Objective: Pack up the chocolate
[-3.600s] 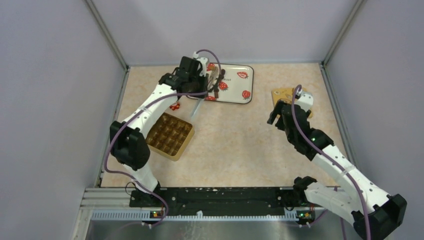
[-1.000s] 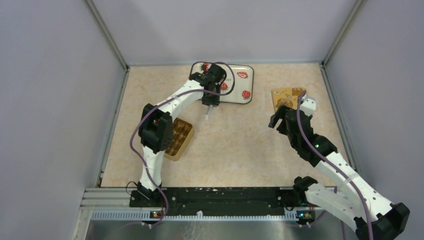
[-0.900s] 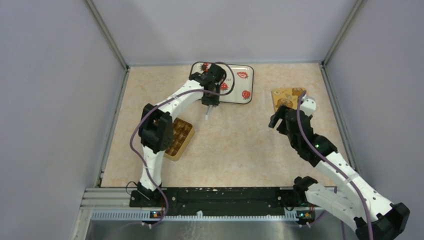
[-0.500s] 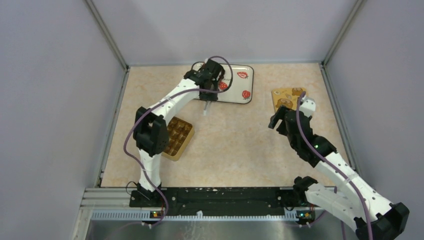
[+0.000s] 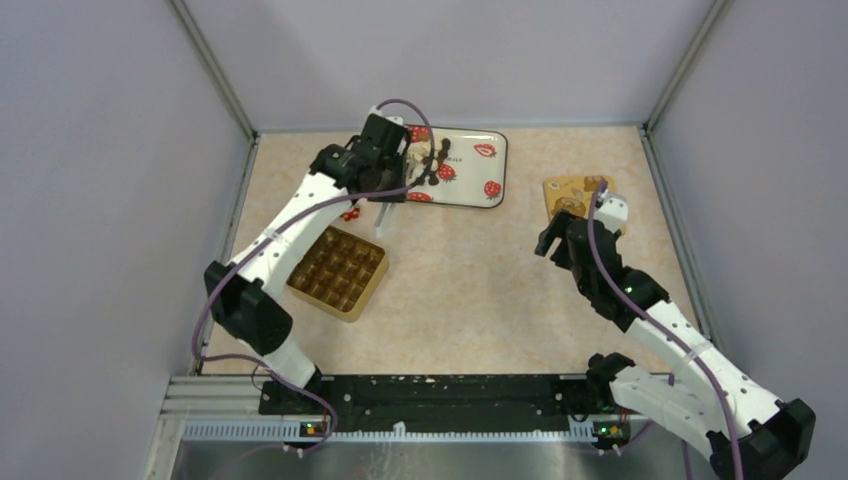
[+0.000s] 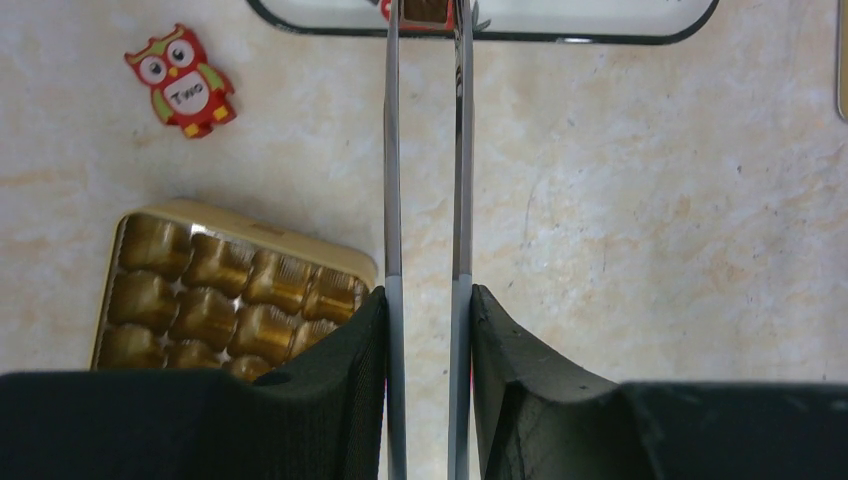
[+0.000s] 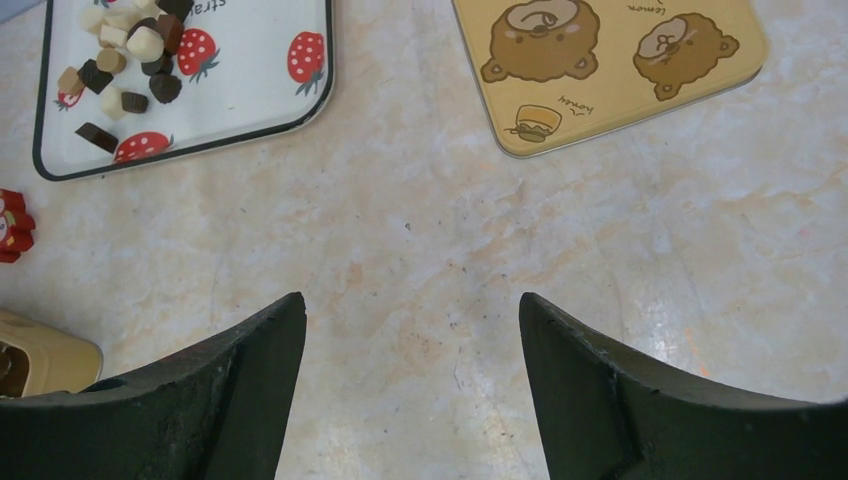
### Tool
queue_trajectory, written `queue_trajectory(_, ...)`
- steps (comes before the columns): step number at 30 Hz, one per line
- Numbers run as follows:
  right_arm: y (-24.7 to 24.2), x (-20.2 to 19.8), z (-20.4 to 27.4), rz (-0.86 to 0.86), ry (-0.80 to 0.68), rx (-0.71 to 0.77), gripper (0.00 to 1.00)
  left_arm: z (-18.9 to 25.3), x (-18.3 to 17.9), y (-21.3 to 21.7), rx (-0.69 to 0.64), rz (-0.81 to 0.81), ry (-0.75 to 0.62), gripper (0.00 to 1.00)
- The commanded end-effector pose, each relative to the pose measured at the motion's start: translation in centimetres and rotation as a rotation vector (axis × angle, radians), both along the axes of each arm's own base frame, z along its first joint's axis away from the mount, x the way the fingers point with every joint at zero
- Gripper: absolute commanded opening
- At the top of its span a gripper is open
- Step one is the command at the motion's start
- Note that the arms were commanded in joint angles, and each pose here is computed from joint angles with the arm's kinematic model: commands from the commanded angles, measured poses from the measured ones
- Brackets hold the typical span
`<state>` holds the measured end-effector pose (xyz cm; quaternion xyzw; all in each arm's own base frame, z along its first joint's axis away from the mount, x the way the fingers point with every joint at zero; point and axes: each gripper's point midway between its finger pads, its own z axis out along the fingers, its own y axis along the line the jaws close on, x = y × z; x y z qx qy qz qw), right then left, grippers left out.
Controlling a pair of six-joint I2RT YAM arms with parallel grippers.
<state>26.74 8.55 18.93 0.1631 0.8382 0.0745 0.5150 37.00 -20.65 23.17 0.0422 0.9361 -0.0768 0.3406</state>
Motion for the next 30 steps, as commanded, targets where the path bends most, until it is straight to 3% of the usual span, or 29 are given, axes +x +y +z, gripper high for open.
queue_trajectory(1, 0.6, 1.1, 1.5, 0.005, -0.052, 0.021, 0.76, 3.1, -4.1, 3.4, -0.008, 0.049, -0.029, 0.0)
queue_trajectory(10, 2.4, 2.1, 0.8, 0.063, -0.037, 0.038, 0.76, 0.4, -12.1, 9.7, 0.073, 0.217, 0.108, 0.0)
queue_trajectory(16, 3.1, 2.6, 0.4, 0.089, -0.03, 0.043, 0.76, -0.2, -14.5, 11.7, 0.067, 0.324, 0.123, 0.0)
queue_trajectory(22, 3.8, 2.9, 0.1, 0.112, -0.023, 0.052, 0.75, -1.3, -13.7, 13.5, 0.127, 0.411, 0.092, 0.0)
queue_trajectory(30, 3.7, 2.8, 0.0, 0.11, -0.015, 0.044, 0.75, -3.3, -10.4, 14.0, 0.123, 0.391, 0.079, 0.0)
